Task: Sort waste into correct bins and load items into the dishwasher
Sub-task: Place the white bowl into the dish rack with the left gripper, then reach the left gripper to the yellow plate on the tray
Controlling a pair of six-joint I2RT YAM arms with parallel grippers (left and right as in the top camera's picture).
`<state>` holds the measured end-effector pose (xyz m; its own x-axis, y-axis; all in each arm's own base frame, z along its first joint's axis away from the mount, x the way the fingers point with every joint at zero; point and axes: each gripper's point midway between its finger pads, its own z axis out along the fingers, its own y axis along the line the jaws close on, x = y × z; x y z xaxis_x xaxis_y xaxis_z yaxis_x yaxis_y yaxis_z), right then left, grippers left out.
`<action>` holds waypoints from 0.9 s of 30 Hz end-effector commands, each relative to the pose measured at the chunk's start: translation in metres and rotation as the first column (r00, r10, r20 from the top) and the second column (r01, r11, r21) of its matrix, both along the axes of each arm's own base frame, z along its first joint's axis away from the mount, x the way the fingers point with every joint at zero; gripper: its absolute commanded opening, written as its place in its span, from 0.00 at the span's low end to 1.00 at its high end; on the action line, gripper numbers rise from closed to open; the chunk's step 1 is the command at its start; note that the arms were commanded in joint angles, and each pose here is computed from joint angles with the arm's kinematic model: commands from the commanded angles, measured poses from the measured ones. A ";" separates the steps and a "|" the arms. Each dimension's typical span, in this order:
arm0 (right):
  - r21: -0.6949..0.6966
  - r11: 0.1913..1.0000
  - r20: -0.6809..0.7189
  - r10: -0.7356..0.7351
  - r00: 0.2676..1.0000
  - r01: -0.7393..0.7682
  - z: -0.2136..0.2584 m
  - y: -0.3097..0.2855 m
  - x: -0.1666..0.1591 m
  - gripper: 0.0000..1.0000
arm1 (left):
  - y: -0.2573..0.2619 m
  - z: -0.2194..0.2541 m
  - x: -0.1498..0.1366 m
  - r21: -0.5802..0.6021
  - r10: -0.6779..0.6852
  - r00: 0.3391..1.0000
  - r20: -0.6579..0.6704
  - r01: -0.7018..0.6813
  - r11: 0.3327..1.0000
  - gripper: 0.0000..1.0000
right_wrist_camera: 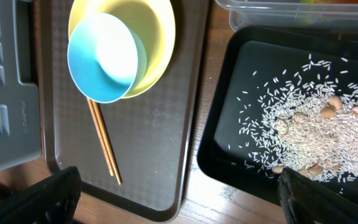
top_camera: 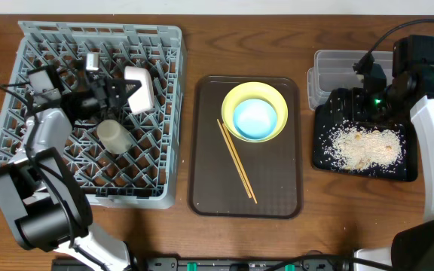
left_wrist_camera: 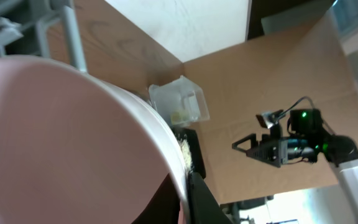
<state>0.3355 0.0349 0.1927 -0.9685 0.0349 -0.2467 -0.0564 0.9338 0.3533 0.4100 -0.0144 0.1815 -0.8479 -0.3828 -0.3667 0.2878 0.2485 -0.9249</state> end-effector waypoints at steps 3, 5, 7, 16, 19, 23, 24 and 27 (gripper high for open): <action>0.007 1.000 0.033 0.001 0.999 -0.001 0.011 0.001 0.000 0.99 | 0.037 -0.012 0.008 0.017 0.101 0.994 -0.041 -0.100 0.995 0.15; 0.007 1.000 0.033 0.001 0.999 -0.001 0.011 0.001 0.000 0.99 | 0.049 -0.017 0.009 0.038 0.143 0.988 -0.055 -0.141 0.989 0.39; 0.007 1.000 0.033 0.001 0.999 -0.001 0.011 0.001 0.000 0.99 | 0.058 -0.020 0.009 0.053 0.173 0.983 -0.063 -0.170 0.984 0.59; 0.007 1.000 0.033 0.001 0.999 -0.001 0.011 0.001 0.000 0.99 | 0.099 -0.020 0.009 0.108 0.324 0.938 -0.120 -0.312 0.944 0.86; 0.007 1.000 0.033 0.001 0.999 -0.001 0.011 0.001 0.000 0.99 | 0.104 0.000 0.007 0.154 0.358 0.931 -0.064 -0.346 0.926 0.88; 0.006 1.000 0.032 0.001 0.999 -0.001 0.011 0.001 0.000 0.99 | 0.090 0.041 0.004 0.274 0.402 0.915 0.046 -0.399 0.875 0.91; 0.001 1.000 0.031 -0.001 1.000 0.001 0.011 0.000 0.000 0.99 | 0.083 0.048 0.002 0.313 0.414 0.908 0.060 -0.411 0.856 0.91; -0.012 1.000 0.028 -0.005 1.000 0.005 0.010 -0.003 -0.001 0.99 | 0.057 0.060 -0.001 0.424 0.437 0.895 0.091 -0.432 0.796 0.91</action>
